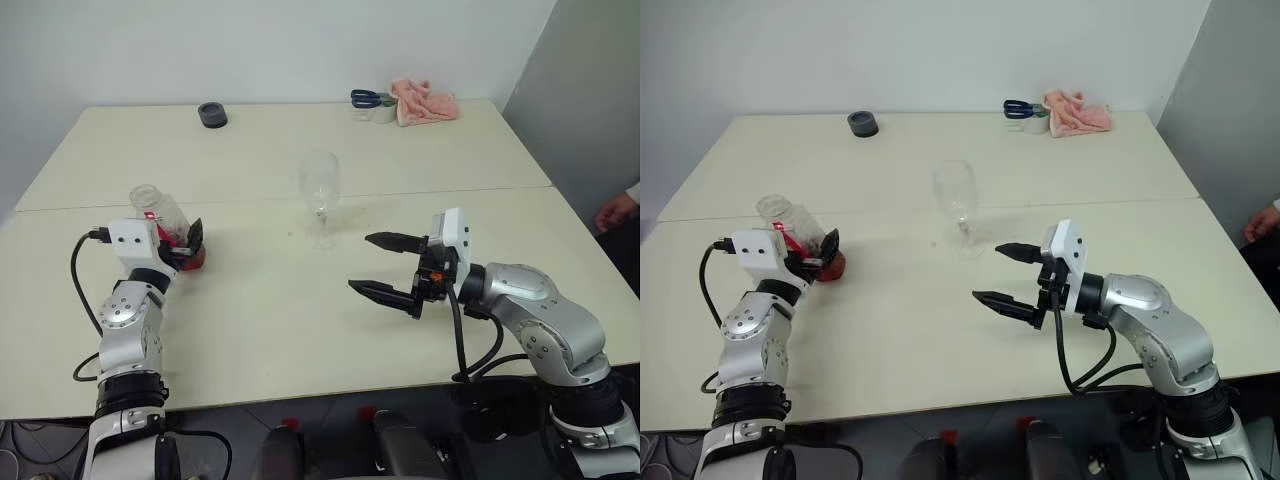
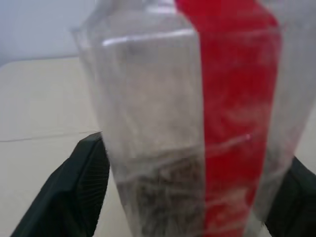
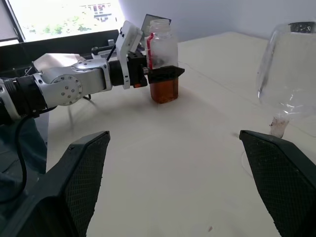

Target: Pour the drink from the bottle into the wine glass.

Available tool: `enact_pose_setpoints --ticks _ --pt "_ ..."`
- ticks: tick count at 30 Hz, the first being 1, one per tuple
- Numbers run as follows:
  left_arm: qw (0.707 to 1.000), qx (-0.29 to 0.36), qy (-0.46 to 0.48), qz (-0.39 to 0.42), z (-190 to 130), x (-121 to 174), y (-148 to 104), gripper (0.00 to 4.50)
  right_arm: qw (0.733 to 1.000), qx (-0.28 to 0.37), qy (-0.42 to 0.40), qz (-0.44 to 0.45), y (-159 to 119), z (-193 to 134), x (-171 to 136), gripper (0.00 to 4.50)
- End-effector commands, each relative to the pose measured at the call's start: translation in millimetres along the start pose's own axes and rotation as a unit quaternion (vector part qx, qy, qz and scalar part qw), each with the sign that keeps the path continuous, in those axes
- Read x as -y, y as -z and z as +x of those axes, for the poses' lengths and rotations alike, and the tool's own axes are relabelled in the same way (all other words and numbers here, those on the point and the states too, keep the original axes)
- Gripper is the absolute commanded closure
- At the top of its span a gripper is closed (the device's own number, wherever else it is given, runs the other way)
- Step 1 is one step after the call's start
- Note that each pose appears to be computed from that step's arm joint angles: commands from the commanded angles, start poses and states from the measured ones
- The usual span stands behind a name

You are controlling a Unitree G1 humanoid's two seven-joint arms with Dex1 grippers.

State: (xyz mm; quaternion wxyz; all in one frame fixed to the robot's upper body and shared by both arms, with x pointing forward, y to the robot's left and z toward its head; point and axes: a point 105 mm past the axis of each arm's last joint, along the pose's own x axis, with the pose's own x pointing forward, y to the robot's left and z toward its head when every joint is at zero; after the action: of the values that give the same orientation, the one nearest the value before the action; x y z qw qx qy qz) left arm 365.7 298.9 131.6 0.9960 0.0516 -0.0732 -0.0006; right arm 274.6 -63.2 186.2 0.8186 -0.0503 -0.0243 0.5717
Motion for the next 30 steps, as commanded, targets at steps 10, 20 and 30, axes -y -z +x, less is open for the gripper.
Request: enact_pose_setpoints --ticks 10,20,30 --pt "0.998 0.021 0.021 0.053 13 6 -21 2.88 0.994 0.043 0.078 -0.056 -23 0 17 0.00" --pt "0.964 0.089 0.165 0.190 85 71 -112 2.88 0.964 0.098 0.223 -0.111 -47 1 74 0.00" --pt "0.915 0.098 0.234 0.314 106 99 -141 2.88 0.959 0.132 0.220 -0.122 -60 13 80 0.00"
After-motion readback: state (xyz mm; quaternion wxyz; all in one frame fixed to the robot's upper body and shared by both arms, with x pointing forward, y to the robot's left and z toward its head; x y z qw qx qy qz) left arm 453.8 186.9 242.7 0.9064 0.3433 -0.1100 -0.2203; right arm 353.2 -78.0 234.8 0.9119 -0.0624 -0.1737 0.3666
